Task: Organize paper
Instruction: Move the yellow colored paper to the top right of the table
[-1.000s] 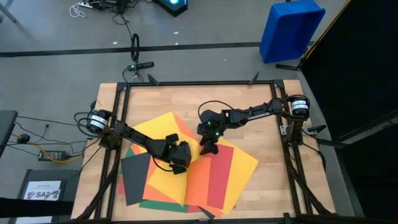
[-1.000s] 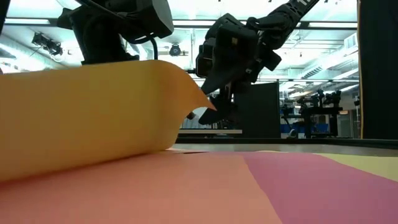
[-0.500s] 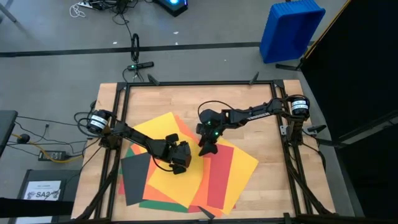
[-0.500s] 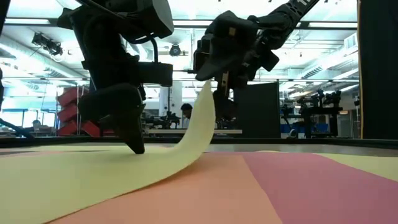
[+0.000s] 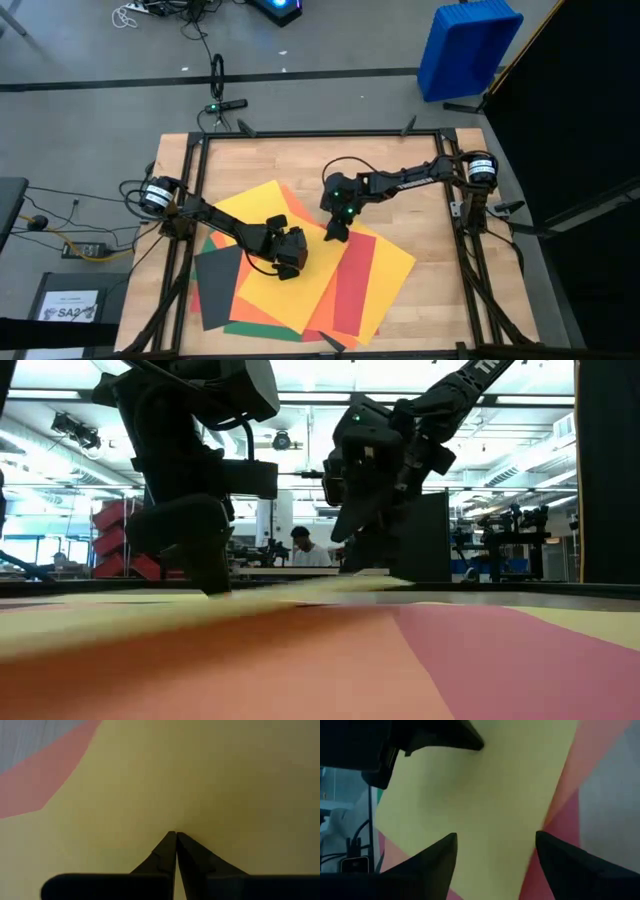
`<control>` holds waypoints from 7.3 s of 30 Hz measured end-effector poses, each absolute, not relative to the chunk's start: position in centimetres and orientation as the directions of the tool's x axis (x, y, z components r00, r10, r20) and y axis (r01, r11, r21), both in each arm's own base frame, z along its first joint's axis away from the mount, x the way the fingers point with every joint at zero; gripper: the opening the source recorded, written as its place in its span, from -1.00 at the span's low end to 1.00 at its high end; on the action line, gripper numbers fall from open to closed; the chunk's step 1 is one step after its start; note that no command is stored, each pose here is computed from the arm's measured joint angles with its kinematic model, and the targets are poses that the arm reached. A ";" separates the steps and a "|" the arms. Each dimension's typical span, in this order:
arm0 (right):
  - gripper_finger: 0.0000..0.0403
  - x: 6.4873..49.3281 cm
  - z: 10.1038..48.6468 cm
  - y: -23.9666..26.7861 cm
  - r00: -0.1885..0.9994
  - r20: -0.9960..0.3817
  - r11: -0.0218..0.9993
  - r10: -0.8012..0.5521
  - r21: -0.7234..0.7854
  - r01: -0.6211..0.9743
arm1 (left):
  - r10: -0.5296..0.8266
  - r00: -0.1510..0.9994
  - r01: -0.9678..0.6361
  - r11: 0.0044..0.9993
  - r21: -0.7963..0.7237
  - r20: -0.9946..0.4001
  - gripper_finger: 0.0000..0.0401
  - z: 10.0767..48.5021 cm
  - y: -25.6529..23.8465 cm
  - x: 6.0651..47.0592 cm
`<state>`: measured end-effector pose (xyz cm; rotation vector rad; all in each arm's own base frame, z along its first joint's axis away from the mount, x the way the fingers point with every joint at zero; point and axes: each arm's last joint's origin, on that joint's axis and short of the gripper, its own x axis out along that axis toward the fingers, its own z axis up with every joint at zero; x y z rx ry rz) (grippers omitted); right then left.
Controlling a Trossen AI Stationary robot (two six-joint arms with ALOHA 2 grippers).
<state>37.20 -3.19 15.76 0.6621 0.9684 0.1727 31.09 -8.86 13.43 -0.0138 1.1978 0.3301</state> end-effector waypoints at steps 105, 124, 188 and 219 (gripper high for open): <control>-0.03 38.6 14.7 -1.4 0.583 -0.610 0.747 0.536 0.665 0.009 | 0.232 0.353 -0.250 0.957 0.148 -0.906 -1.00 13.5 -9.0 31.4; -0.99 38.6 14.6 -1.7 0.604 -0.634 0.820 0.483 0.569 -0.060 | 0.251 0.306 -0.159 0.965 0.210 -0.918 -1.00 14.4 -9.0 31.6; -1.00 38.5 14.2 -0.6 0.598 -0.720 0.914 0.353 0.403 -0.055 | 0.004 0.791 -0.402 0.757 -0.515 -0.612 -0.02 15.5 -0.2 18.1; -1.00 38.5 14.2 -0.6 0.599 -0.720 0.914 0.352 0.402 -0.054 | -0.031 0.851 -0.319 0.763 -0.562 -0.524 -0.17 13.6 0.6 20.4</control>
